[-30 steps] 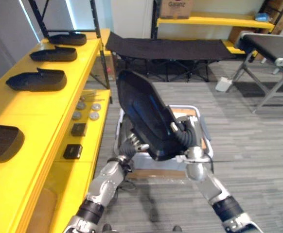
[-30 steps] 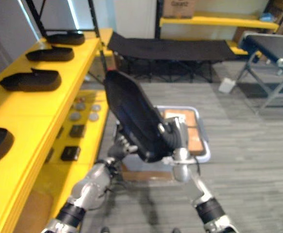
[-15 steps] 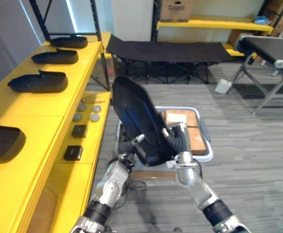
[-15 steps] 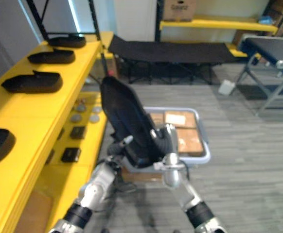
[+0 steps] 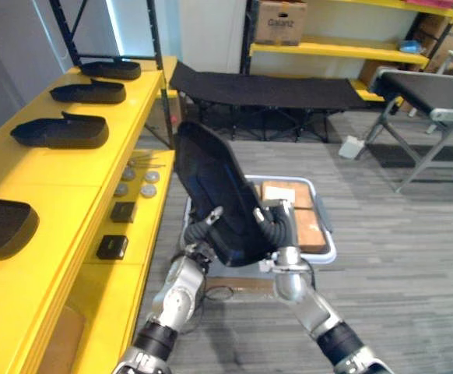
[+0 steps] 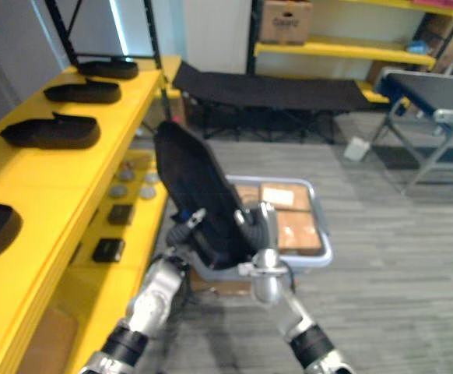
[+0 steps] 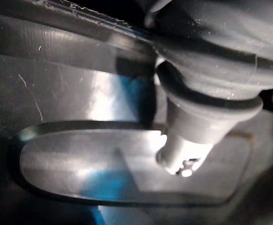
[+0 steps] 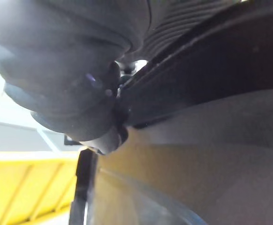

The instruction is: Walk over and take plastic housings, then place them on the shelf

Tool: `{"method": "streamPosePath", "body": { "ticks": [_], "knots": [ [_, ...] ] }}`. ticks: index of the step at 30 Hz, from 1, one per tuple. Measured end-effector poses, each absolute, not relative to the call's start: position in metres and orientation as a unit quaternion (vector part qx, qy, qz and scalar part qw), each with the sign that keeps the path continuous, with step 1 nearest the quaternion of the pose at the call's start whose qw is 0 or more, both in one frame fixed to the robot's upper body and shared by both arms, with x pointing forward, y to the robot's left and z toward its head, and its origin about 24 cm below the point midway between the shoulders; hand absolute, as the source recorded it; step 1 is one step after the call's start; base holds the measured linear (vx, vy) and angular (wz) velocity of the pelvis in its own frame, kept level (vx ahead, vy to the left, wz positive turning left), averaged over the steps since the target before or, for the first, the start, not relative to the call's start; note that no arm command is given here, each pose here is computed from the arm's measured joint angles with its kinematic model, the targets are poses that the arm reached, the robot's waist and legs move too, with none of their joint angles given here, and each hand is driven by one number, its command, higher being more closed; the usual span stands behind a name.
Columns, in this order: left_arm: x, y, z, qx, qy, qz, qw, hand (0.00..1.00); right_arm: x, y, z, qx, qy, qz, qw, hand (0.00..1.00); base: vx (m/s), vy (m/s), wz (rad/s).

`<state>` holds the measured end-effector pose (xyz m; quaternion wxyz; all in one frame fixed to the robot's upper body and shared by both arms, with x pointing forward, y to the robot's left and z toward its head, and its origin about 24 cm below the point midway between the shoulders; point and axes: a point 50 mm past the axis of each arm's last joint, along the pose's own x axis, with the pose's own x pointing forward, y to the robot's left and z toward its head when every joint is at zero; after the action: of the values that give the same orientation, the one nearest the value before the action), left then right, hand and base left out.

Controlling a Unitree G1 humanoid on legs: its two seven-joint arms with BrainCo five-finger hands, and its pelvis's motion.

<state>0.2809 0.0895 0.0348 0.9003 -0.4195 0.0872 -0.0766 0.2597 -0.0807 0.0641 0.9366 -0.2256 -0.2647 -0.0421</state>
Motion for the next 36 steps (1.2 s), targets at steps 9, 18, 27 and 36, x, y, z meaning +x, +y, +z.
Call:
{"method": "streamPosePath", "body": {
  "ticks": [9, 18, 27, 36],
  "knots": [
    [0.281, 0.089, 0.039, -0.419, 0.065, -0.092, 0.901, 1.00, 0.258, -0.081, 0.067, -0.218, -0.278, -0.052, 0.934, 1.00, 0.00, 0.000, 0.00],
    [0.281, 0.097, 0.047, -0.396, 0.045, -0.097, 0.912, 1.00, 0.257, -0.079, 0.068, -0.203, -0.274, -0.047, 0.939, 0.00, 0.00, 0.001, 0.01],
    [0.267, 0.115, 0.079, -0.190, -0.070, -0.029, 0.979, 1.00, 0.257, -0.074, 0.045, -0.196, -0.196, -0.035, 0.960, 0.00, 0.00, 0.000, 0.00],
    [0.254, 0.139, 0.112, -0.077, -0.199, 0.065, 0.975, 1.00, 0.253, -0.083, 0.075, -0.115, -0.249, -0.058, 0.960, 0.00, 0.00, 0.007, -0.01]
  ]
}}
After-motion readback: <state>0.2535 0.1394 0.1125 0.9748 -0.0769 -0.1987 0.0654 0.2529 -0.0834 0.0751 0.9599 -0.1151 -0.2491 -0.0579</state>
